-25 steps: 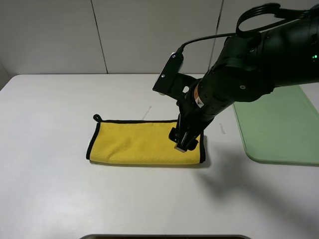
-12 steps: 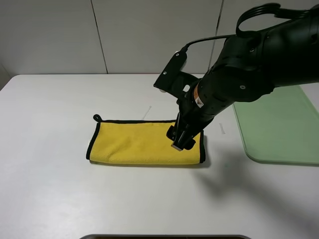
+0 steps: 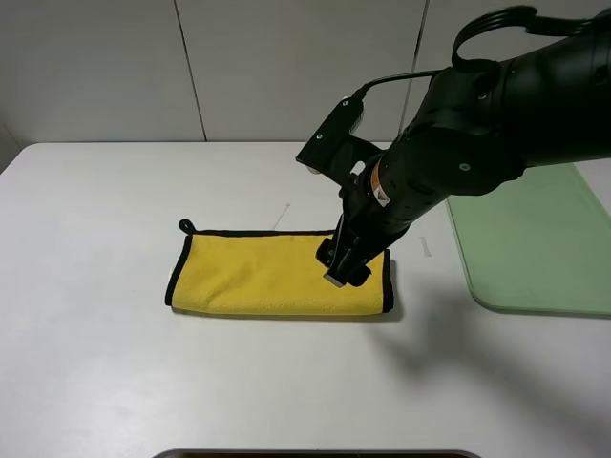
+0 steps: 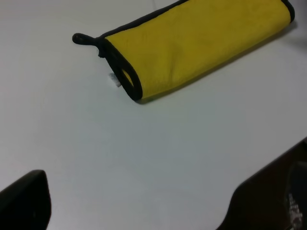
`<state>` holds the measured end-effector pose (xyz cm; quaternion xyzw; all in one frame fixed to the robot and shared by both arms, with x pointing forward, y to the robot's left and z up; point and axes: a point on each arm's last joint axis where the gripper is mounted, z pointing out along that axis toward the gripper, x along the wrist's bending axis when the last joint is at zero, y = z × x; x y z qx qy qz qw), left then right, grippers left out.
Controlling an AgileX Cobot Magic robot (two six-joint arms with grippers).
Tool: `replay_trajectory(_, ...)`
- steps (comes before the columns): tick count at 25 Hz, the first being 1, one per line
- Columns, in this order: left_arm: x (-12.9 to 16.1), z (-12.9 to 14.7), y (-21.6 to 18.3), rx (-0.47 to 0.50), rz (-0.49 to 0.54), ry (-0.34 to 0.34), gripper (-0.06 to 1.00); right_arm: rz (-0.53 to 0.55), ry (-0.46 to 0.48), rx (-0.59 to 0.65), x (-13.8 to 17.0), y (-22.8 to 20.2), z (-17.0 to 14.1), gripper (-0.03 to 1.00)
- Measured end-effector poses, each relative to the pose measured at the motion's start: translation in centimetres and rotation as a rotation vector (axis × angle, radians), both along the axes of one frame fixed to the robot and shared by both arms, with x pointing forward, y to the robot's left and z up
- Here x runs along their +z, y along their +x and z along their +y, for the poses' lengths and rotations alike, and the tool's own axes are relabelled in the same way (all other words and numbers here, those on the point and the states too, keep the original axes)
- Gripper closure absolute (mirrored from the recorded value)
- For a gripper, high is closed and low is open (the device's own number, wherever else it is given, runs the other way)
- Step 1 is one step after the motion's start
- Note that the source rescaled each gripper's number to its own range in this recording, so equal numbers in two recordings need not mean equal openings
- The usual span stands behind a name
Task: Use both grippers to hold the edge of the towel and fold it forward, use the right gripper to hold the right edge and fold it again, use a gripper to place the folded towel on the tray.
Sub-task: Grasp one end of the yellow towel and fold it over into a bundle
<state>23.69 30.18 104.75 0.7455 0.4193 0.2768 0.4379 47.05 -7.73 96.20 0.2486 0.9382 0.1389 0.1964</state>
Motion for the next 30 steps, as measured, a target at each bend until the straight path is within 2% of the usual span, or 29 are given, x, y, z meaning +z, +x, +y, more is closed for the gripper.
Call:
replay_trajectory(6, 0.0, 0.0, 0.0, 0.000, 0.000, 0.000, -0.06, 0.006, 0.014, -0.024, 0.0, 0.0, 0.0, -0.03)
replay_trajectory(10, 0.0, 0.0, 0.0, 0.038, 0.000, 0.001, -0.06, 0.032, 0.039, -0.099, -0.1, -0.1, -0.1, -0.03)
replay_trajectory(16, 0.0, 0.0, 0.0, 0.237, 0.000, 0.001, -0.06, 0.091, 0.085, -0.277, -0.2, -0.4, -0.4, -0.03)
replay_trajectory(22, 0.0, -0.1, -0.1, 0.413, 0.000, 0.001, -0.06, 0.134, 0.172, -0.464, -0.3, -0.5, -0.3, -0.03)
replay_trajectory(26, 0.0, -0.1, -0.1, 0.490, 0.000, 0.001, -0.06, 0.169, 0.221, -0.539, -0.3, -0.5, -0.3, -0.03)
replay_trajectory(30, 0.0, -0.1, -0.1, 0.513, 0.000, 0.001, -0.06, 0.200, 0.304, -0.649, -0.3, 0.9, -1.4, -0.03)
